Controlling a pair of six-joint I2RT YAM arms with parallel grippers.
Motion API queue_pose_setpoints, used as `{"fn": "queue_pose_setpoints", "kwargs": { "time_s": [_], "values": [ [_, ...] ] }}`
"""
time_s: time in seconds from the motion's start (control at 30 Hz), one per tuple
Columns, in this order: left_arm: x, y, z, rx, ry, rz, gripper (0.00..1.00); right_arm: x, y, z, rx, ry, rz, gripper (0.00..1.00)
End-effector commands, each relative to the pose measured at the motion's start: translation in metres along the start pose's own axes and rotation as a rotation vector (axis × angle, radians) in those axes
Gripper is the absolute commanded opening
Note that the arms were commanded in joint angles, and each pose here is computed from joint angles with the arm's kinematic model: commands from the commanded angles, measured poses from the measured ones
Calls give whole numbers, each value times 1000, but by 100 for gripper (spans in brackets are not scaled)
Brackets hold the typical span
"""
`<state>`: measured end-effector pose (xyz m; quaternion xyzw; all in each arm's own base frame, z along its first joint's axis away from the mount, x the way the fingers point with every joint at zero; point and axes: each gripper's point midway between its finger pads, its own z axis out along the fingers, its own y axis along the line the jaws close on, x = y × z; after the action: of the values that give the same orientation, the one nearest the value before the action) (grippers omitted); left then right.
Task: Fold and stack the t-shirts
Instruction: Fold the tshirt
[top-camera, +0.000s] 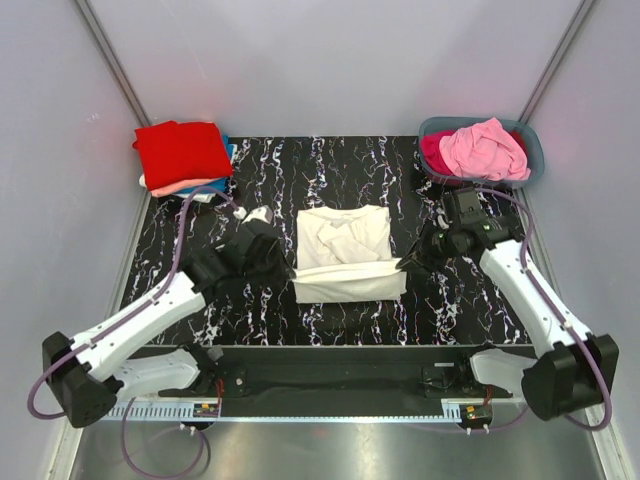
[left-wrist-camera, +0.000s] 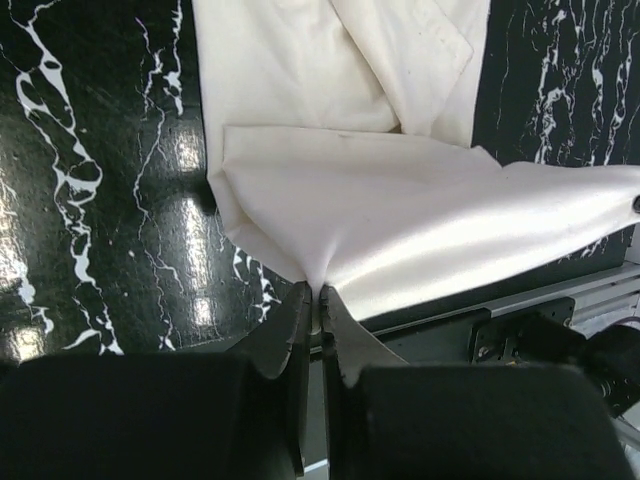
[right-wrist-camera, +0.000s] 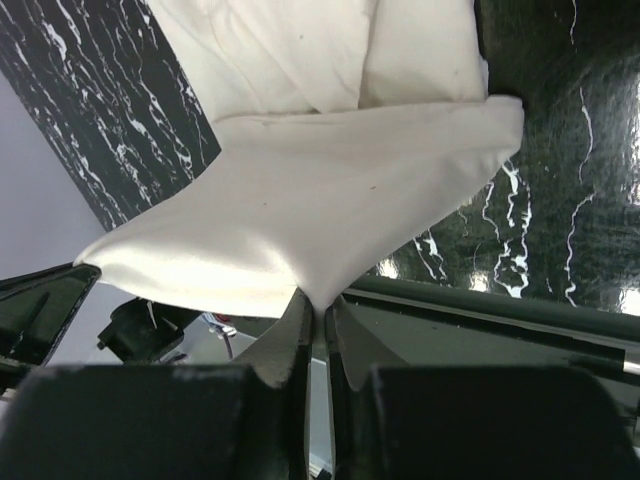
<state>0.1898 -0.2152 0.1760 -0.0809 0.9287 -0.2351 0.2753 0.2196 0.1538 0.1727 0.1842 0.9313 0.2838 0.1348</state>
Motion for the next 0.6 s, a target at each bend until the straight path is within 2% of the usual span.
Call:
{"fn": "queue_pose_setpoints", "kwargs": {
  "time_s": [0.0,0.43,0.53,0.57],
  "values": [
    [-24,-9,1,27,-20,50,9,-34,14,0,-2,-100,-77,0],
    [-94,-11,36,-21,-7,115,9,-107,34,23,59,-139,-100,0],
    [-117,-9,52,-21,-3,117,10,-131,40,36,65,-146,-87,0],
    [-118,-5,67,-33,32,113,10,-141,41,42,68,-155,-91,0]
  ]
}}
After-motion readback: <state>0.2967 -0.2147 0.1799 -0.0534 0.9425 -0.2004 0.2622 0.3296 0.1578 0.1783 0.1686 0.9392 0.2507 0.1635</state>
